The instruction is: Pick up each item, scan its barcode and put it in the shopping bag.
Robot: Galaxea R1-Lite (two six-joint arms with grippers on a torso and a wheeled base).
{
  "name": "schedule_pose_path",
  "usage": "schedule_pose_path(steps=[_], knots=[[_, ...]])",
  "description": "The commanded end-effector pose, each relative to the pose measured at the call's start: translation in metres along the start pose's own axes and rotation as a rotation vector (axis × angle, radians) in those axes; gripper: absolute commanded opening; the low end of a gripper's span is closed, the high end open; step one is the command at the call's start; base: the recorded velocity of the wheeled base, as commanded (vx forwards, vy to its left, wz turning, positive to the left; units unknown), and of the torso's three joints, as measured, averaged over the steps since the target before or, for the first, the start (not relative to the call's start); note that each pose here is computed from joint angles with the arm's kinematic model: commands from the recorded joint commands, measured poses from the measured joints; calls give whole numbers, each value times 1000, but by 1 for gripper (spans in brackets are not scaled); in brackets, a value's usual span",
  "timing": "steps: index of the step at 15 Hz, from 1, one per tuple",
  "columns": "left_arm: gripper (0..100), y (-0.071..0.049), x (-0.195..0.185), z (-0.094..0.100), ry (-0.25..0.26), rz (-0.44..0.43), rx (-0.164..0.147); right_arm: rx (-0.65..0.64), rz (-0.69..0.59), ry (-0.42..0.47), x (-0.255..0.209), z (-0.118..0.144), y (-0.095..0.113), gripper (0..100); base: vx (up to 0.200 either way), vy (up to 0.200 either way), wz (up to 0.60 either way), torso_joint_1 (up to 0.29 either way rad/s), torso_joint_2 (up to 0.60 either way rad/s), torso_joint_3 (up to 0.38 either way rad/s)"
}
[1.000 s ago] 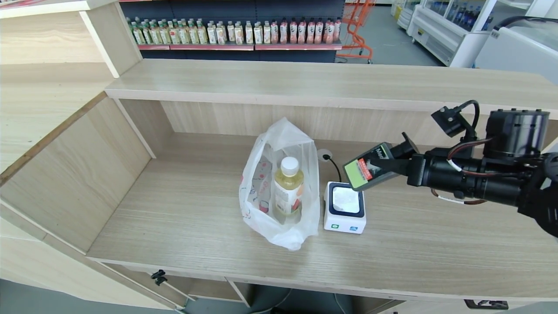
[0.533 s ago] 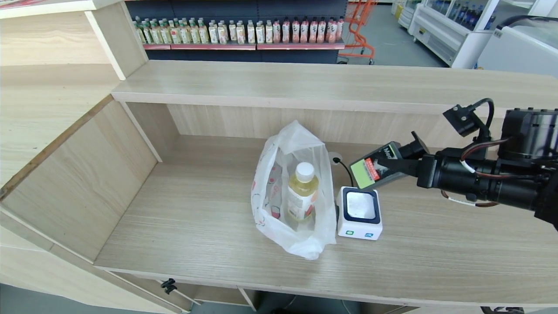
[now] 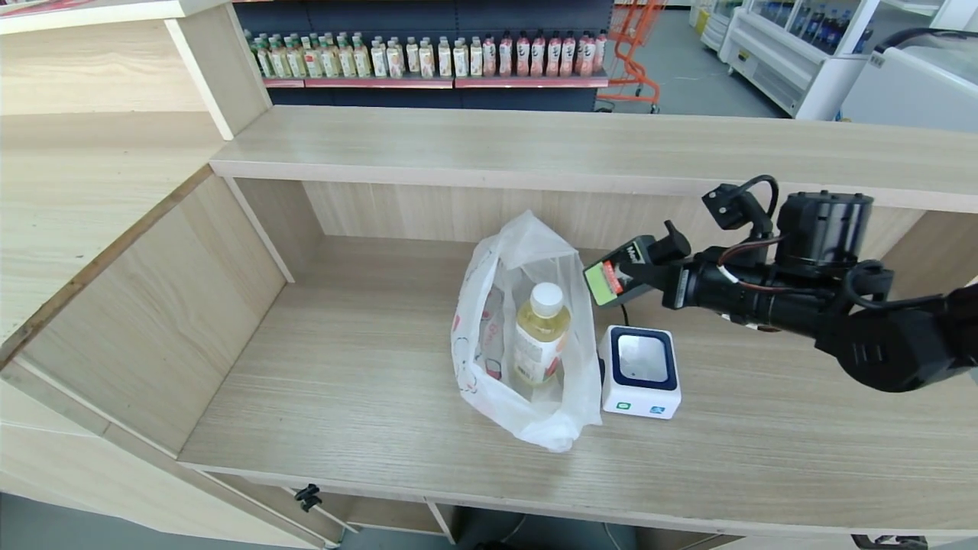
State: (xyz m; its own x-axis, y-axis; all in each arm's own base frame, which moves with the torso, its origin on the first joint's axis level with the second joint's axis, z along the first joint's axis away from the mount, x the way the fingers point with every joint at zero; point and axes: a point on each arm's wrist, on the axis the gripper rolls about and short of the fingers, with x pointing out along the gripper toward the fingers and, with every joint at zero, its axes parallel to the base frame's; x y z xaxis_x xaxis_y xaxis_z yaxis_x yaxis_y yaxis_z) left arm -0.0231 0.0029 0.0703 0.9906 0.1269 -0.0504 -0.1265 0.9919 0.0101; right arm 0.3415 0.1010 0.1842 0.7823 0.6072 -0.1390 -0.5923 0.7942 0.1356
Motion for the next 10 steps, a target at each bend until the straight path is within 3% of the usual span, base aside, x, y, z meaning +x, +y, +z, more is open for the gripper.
schedule_pose_path(steps=[1, 7, 10], knots=[[100, 0, 0, 0, 0, 0, 1, -3, 38, 26, 35, -14, 1, 0, 0, 0, 0, 0, 0, 0], [100, 0, 0, 0, 0, 0, -1, -106, 76, 52, 82, -46, -1, 0, 0, 0, 0, 0, 0, 0], [100, 0, 0, 0, 0, 0, -1, -142, 97, 21, 102, -59, 3, 0, 0, 0, 0, 0, 0, 0]])
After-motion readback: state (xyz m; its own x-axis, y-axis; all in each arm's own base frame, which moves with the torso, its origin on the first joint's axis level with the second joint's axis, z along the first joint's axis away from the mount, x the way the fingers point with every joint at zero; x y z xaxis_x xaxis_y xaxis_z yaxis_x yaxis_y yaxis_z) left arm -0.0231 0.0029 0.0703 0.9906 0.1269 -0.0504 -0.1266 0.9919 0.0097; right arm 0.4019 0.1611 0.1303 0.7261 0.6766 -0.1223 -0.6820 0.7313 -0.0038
